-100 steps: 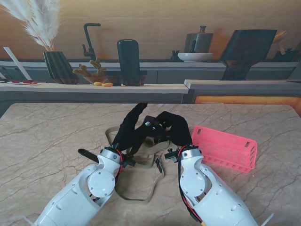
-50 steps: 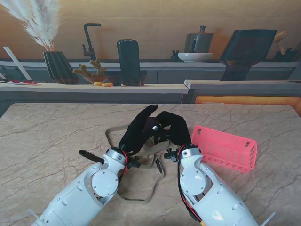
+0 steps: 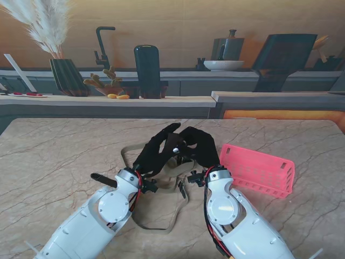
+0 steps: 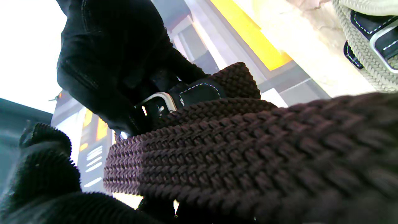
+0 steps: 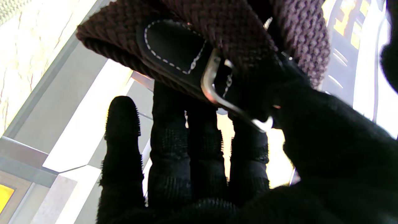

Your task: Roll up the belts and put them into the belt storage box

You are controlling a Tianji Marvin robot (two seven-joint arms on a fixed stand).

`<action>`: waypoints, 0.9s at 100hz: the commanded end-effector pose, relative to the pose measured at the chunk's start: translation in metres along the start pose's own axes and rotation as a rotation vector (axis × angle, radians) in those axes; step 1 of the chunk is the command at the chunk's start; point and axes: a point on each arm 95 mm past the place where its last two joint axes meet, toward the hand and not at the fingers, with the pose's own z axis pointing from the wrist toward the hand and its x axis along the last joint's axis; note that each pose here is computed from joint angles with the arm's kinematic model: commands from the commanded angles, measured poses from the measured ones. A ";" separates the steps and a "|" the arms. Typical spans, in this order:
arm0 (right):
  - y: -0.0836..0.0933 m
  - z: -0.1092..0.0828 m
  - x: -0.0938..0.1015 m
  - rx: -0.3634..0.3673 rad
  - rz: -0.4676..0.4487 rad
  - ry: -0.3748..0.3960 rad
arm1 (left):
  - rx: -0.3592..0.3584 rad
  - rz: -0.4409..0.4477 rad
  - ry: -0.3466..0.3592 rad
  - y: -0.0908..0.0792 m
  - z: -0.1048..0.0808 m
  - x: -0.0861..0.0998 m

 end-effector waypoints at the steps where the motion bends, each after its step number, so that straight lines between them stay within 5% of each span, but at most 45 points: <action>1: -0.002 -0.001 0.006 -0.004 0.028 0.002 | 0.001 0.017 -0.005 0.001 -0.005 -0.001; 25: -0.001 -0.004 0.009 0.002 0.057 -0.003 | -0.020 -0.063 -0.019 -0.005 -0.009 -0.001; 58: -0.003 -0.009 0.013 0.020 0.117 -0.020 | -0.158 0.000 0.010 0.002 -0.009 -0.005; 76: -0.005 -0.011 0.015 0.030 0.147 -0.023 | -0.148 0.060 0.006 0.008 -0.008 -0.005; 90: -0.006 -0.012 0.015 0.042 0.147 -0.023 | -0.061 0.110 -0.015 0.013 -0.006 -0.003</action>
